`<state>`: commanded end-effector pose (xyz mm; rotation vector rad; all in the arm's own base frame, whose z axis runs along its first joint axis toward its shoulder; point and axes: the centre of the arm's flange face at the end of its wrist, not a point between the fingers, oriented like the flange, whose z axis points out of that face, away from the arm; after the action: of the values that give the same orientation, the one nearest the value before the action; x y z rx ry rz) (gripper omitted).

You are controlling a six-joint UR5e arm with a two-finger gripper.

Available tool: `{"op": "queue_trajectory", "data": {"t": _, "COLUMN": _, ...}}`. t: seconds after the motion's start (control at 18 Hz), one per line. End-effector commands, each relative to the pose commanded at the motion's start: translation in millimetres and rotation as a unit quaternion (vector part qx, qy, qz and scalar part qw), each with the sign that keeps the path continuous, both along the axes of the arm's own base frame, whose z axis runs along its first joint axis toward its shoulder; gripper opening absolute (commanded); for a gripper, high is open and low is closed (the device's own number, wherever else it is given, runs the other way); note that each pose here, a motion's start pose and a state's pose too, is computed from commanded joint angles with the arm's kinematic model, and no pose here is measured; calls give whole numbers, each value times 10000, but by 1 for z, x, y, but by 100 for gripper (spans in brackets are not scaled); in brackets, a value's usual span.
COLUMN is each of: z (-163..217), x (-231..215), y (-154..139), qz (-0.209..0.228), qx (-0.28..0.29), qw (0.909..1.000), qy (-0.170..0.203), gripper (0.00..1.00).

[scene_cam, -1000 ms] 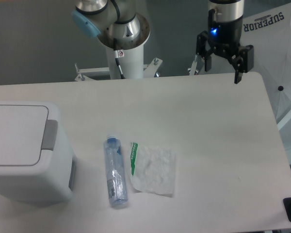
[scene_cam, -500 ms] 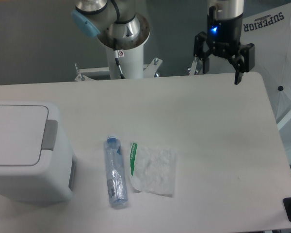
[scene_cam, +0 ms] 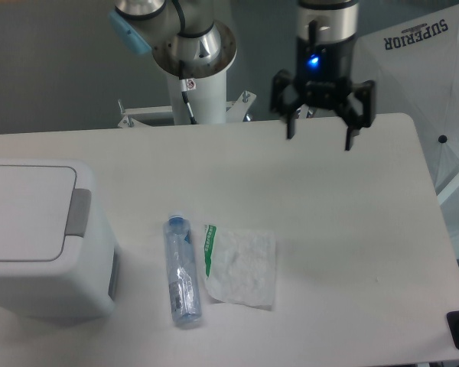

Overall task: Open the trash can
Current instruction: 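Move the open gripper across the table to above the trash can lid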

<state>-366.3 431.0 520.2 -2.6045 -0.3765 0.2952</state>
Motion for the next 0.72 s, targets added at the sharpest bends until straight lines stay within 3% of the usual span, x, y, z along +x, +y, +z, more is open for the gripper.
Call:
{"op": "queue_trajectory", "data": {"t": 0.17, "z": -10, "x": 35, "y": 40, "qz": 252, "qx": 205, "qw": 9987, "qy": -383, "gripper": 100}}
{"op": "queue_trajectory", "data": {"t": 0.33, "z": -8, "x": 56, "y": 63, "qz": 800, "qx": 595, "qw": 9926, "qy": -690, "gripper": 100}}
{"op": "queue_trajectory", "data": {"t": 0.5, "z": -5, "x": 84, "y": 82, "qz": 817, "qx": 853, "qw": 9890, "qy": -893, "gripper": 100}}
{"op": "queue_trajectory", "data": {"t": 0.72, "z": -4, "x": 108, "y": 96, "qz": 727, "qx": 1198, "qw": 9777, "qy": -1565, "gripper": 100}}
